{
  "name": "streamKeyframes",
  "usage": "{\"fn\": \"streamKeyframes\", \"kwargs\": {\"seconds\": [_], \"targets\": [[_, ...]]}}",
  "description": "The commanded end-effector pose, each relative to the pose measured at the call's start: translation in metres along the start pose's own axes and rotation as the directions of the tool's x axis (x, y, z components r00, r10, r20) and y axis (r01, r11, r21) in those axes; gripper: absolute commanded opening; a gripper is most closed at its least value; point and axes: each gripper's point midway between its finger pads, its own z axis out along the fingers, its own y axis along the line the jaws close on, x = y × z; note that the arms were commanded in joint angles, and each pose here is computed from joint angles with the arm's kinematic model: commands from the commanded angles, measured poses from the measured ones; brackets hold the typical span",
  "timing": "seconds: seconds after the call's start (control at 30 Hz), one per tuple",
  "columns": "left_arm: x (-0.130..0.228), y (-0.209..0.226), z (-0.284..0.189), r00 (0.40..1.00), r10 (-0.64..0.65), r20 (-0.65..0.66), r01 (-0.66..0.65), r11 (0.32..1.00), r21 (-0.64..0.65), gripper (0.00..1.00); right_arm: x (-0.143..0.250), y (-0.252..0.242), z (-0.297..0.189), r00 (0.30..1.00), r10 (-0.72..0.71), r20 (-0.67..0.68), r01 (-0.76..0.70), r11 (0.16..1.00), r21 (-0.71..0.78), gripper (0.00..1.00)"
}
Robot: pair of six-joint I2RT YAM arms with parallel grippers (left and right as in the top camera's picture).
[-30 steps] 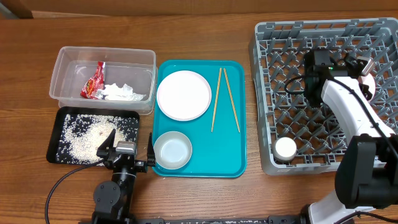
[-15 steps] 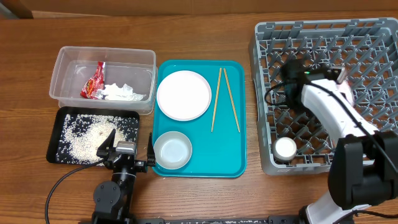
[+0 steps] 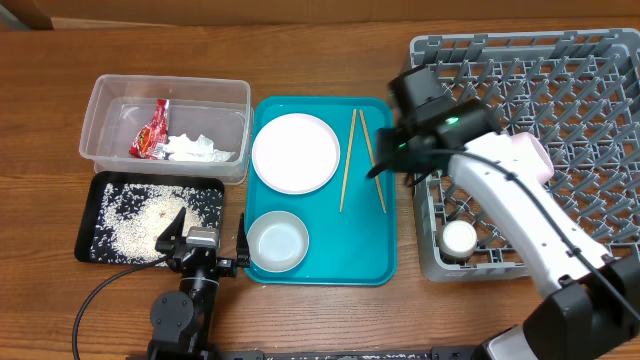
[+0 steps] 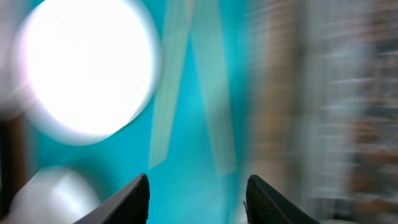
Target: Sort waste into correct bins and load items into the dishwasher
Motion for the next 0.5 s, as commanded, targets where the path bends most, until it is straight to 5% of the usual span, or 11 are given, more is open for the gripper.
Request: {"fn": "streamKeyframes", "kwargs": {"seconds": [0.0, 0.23, 0.47], "targets": [[-0.001, 0.001, 0.0, 1.0, -0.014, 0.008, 0.014, 1.0, -0.003, 1.0, 0.048, 0.071, 0.023, 0.973, -0.167, -0.158, 0.123, 0.959, -0.255, 0.52], [-0.001, 0.001, 0.0, 1.0, -0.015, 0.008, 0.015, 1.0, -0.003, 1.0, 0.087, 0.112, 0.084, 0.964, -0.155, -0.217, 0.113, 0.974, -0.195, 0.47], [-0.001, 0.001, 0.0, 1.0, -0.014, 0.008, 0.014, 1.0, -0.003, 1.0, 0.111, 0.098, 0.125, 0.972, -0.05, -0.228, 0.06, 0.998, 0.036, 0.47]]}}
